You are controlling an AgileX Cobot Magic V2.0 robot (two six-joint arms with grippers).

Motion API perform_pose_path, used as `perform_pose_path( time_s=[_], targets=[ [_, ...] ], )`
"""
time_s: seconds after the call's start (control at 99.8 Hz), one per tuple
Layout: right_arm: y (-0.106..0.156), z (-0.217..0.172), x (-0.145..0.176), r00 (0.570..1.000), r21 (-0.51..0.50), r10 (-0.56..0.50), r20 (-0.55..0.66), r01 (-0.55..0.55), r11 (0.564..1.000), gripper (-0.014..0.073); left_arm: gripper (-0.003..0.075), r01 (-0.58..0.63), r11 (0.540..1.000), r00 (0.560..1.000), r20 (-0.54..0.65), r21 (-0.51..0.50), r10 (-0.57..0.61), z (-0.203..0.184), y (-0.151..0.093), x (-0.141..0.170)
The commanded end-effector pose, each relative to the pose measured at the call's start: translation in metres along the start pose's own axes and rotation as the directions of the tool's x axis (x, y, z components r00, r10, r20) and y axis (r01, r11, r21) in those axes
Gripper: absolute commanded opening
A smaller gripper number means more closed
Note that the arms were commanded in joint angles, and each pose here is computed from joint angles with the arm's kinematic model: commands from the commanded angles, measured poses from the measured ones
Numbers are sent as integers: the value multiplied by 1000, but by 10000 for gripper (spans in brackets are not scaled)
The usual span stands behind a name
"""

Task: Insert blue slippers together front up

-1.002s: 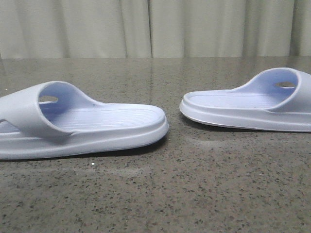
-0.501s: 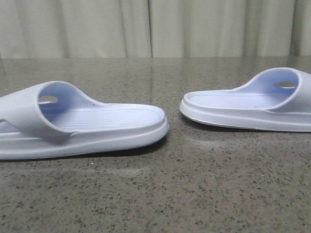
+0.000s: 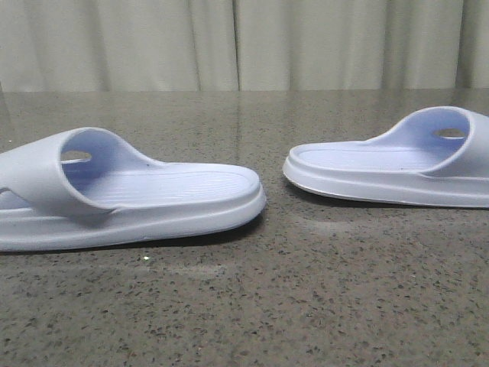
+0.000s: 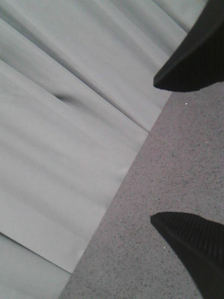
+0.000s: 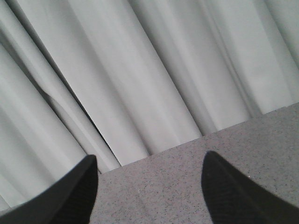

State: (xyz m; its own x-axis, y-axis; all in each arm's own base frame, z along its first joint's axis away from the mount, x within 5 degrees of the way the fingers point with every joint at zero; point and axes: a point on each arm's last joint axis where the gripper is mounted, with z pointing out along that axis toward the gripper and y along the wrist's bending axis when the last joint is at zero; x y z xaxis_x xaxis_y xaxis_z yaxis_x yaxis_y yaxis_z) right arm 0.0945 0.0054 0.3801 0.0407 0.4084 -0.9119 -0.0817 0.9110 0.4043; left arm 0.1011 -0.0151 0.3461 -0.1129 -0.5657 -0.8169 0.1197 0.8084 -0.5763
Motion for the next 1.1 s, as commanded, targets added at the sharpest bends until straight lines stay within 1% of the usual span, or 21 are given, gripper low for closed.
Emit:
perform_pose_path(
  time_s=[0.0,0.11,0.2,0.311,0.361,0.441,0.571,0.651,0.812,0.972,1.092],
  targets=[
    [6,0,-17,995,-24,3,100,-1,1000,415,484,27,1000,999,28,-15,-27,4,-2,-9],
    [6,0,-17,995,-24,3,100,-1,1000,415,484,131,988,990,-44,-84,-135,10,9,2],
    [6,0,-17,995,-24,1,104,1,1000,415,479,206,972,976,-48,-118,-212,12,16,8],
    [6,0,-18,994,-24,-8,113,10,1000,415,463,239,960,968,-44,-145,-248,13,21,12],
    [6,0,-18,993,-24,-12,116,15,1000,415,459,272,949,958,-48,-160,-282,14,23,15],
    [6,1,-18,993,-24,-14,118,17,1000,415,456,304,934,943,-75,-188,-323,15,29,23],
    [5,5,-17,994,-17,-18,106,20,1000,415,456,367,898,899,-156,-244,-410,19,37,41],
    [4,10,-15,996,-10,-23,91,24,1000,415,456,420,868,866,-171,-264,-470,21,41,49],
    [2,18,-12,998,3,-24,60,24,1000,415,456,441,860,848,-196,-258,-493,24,39,53],
    [1,22,-10,998,8,-24,51,23,1000,415,456,431,867,828,-274,-249,-490,30,34,61],
    [1,22,-10,998,8,-24,51,23,1000,415,456,449,856,805,-298,-257,-512,34,33,65]
  ],
)
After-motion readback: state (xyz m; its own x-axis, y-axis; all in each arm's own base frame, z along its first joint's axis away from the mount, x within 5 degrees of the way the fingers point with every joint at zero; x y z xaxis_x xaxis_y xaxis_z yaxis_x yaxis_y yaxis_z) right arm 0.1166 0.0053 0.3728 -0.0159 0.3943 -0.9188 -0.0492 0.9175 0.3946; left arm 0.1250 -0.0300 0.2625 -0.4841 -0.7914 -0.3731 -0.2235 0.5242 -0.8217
